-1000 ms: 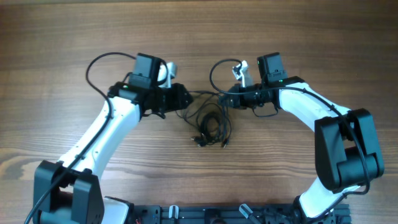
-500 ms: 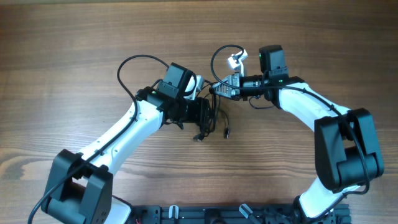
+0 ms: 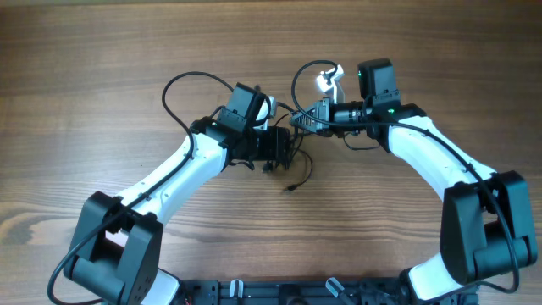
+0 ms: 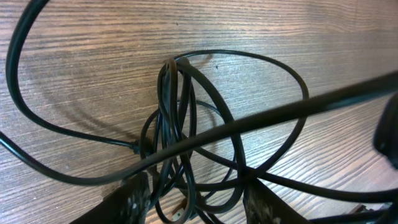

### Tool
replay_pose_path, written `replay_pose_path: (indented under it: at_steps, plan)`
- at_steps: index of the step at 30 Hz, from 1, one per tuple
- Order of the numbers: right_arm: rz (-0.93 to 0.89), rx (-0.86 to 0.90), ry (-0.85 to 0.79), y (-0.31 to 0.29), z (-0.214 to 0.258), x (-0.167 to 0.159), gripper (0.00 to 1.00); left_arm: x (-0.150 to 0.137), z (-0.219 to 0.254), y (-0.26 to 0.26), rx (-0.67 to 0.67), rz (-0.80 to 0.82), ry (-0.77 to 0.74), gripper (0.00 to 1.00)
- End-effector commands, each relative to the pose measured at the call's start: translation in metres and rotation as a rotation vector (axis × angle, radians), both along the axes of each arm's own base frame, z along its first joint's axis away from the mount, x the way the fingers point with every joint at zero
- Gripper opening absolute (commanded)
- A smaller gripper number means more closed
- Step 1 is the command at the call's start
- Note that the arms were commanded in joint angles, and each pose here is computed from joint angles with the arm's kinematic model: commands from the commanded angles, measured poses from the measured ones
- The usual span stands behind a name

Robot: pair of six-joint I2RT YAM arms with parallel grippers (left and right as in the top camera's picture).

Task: Untangle cables
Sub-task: 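Pull the cables apart, moving grippers away from each other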

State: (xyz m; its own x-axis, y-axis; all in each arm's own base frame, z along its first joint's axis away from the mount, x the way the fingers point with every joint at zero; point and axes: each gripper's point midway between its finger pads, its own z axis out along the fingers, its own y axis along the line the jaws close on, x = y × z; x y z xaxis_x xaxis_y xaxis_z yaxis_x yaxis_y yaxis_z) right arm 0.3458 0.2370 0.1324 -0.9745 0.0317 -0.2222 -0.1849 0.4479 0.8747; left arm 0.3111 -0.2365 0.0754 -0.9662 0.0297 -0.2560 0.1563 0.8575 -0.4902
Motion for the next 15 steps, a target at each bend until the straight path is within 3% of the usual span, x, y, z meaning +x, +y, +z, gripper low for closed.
replay_pose_path:
  at_steps: [1,3,5,6,10,15]
  plan:
    - [0.017,0.003,-0.045,0.003,0.010,-0.002,0.04,0.004,-0.002,-0.001,0.005,0.023,-0.002,0.50]
    - [0.023,0.001,-0.053,0.004,0.010,-0.002,0.04,0.003,-0.002,0.000,0.005,0.023,-0.001,0.51]
    - [0.028,-0.009,-0.051,0.003,0.007,-0.004,0.04,0.006,-0.001,0.000,0.000,0.028,-0.011,0.65]
    - [0.033,-0.022,-0.053,0.001,0.005,-0.006,0.04,0.011,0.001,0.001,-0.008,0.035,-0.025,0.66]
    - [0.040,-0.045,-0.040,-0.001,-0.001,-0.010,0.04,0.030,0.008,0.008,-0.057,0.139,-0.031,0.68]
    - [0.038,-0.033,-0.038,0.000,0.001,-0.009,0.04,0.020,0.010,-0.002,-0.105,0.111,0.014,0.64]
